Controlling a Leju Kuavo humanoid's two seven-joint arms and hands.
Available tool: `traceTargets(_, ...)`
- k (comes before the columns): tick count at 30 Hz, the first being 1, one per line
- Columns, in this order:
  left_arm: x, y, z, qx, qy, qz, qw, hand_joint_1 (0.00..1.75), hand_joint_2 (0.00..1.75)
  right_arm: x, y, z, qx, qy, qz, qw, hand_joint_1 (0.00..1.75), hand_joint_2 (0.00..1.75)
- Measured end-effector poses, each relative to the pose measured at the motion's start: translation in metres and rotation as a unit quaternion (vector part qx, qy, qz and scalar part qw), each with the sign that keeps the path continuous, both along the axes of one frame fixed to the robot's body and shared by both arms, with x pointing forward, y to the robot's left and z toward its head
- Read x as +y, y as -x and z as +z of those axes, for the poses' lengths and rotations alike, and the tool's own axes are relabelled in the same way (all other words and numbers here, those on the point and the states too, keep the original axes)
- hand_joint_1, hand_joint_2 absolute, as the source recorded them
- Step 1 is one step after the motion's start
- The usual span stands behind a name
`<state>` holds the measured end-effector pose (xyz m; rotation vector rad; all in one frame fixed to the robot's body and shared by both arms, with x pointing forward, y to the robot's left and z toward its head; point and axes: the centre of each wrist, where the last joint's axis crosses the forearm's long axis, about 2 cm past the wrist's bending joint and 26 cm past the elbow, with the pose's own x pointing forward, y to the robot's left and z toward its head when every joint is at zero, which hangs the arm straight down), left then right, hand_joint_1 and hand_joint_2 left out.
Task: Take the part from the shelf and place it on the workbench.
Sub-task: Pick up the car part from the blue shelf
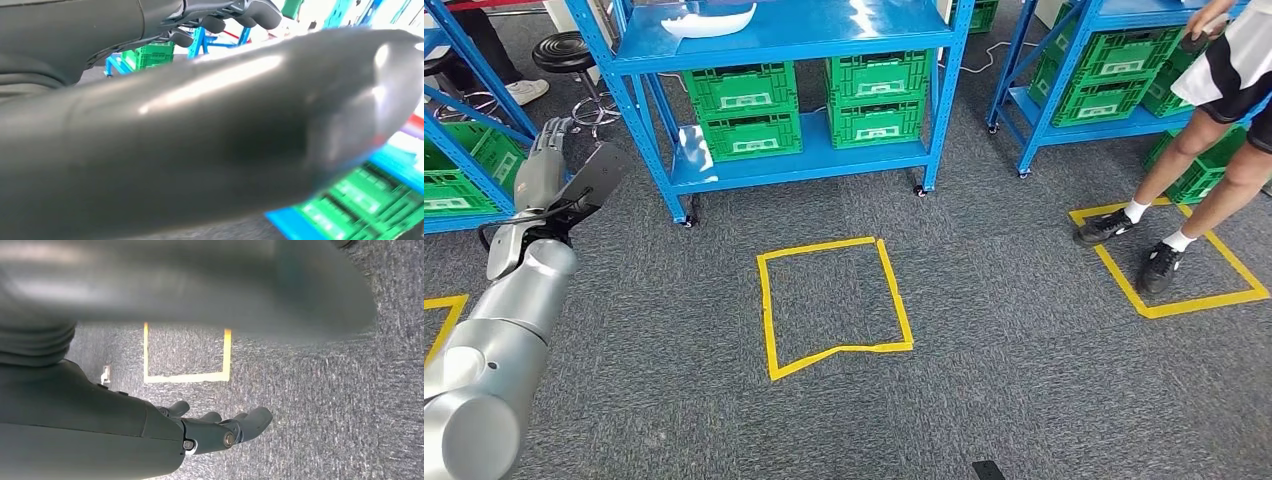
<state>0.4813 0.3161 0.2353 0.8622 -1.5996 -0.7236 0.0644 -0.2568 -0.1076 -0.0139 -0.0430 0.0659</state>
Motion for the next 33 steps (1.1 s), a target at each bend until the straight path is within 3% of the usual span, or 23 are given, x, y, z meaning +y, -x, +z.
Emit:
traceTargets(20, -0.024, -0.007, 0.015, 0.028, -0.076, -0.041, 0.996, 0.00, 0.00, 0.002, 0.002, 0.000, -0.002, 0.000, -0.024, 1.000, 0.00, 1.75)
traceTargets(31, -0.019, 0.000, -0.007, 0.060, -0.084, -0.037, 0.994, 0.00, 0.00, 0.005, 0.008, -0.001, 0.007, -0.004, -0.027, 1.000, 0.00, 1.75)
traceTargets(33, -0.020, -0.003, 0.002, 0.048, -0.084, -0.036, 0.995, 0.00, 0.00, 0.005, 0.007, -0.001, 0.006, -0.005, -0.026, 1.000, 0.00, 0.87)
